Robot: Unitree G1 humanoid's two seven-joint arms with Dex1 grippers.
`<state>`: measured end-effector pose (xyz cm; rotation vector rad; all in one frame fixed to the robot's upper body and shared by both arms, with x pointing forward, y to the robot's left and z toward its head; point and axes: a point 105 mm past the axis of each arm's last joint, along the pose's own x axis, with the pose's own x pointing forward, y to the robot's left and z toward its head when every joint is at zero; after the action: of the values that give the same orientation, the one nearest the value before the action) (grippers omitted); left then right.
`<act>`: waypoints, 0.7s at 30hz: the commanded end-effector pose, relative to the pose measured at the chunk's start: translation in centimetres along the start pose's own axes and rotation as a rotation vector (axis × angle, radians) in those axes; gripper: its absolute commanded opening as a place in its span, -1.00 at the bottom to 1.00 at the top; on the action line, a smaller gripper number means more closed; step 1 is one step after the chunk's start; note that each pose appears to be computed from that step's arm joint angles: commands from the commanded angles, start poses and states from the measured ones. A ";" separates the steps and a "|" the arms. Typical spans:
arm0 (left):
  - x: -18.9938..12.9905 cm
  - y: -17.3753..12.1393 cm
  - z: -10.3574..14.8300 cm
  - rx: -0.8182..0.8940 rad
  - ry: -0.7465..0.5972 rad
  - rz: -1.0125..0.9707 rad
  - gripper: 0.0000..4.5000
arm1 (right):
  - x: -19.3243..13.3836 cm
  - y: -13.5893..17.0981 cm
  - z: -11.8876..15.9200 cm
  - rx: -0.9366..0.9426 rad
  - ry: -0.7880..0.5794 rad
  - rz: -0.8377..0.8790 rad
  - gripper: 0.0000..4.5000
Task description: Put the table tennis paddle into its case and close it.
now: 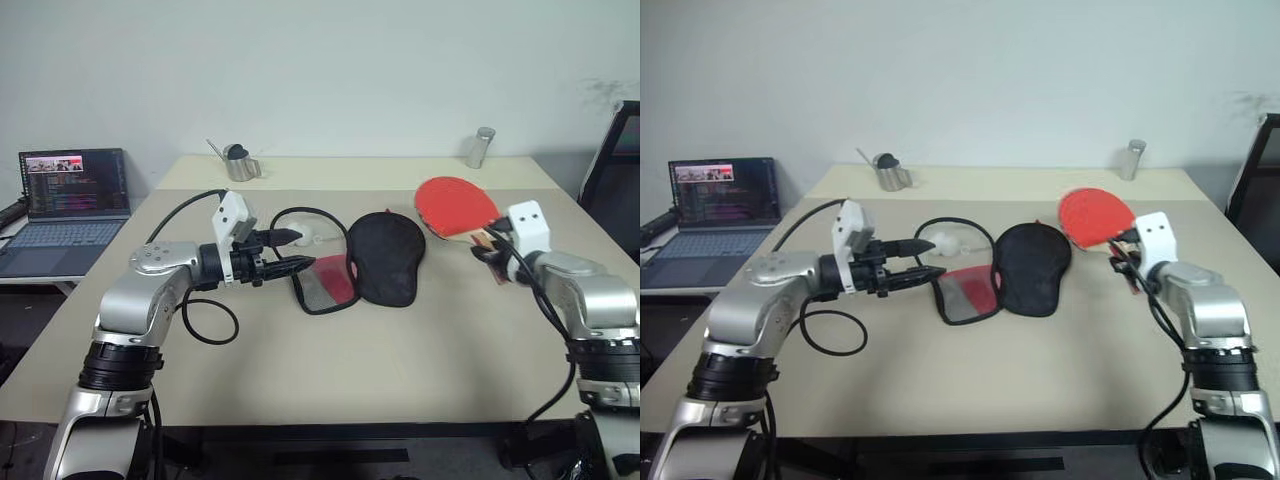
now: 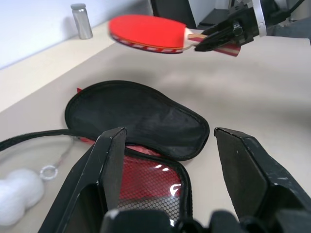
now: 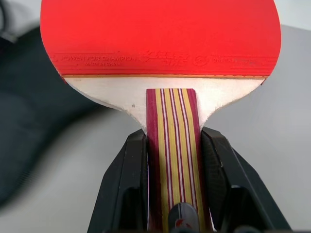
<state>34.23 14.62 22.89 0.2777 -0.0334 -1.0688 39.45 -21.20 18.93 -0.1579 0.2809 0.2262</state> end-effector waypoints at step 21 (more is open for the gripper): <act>-1.3 0.6 1.8 0.086 -0.040 0.077 0.40 | 5.2 12.0 1.4 0.302 -0.004 -0.072 -0.49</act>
<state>34.29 15.73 23.54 0.2928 -0.0660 -1.0041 41.13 -8.07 14.78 0.1192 0.4069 0.1380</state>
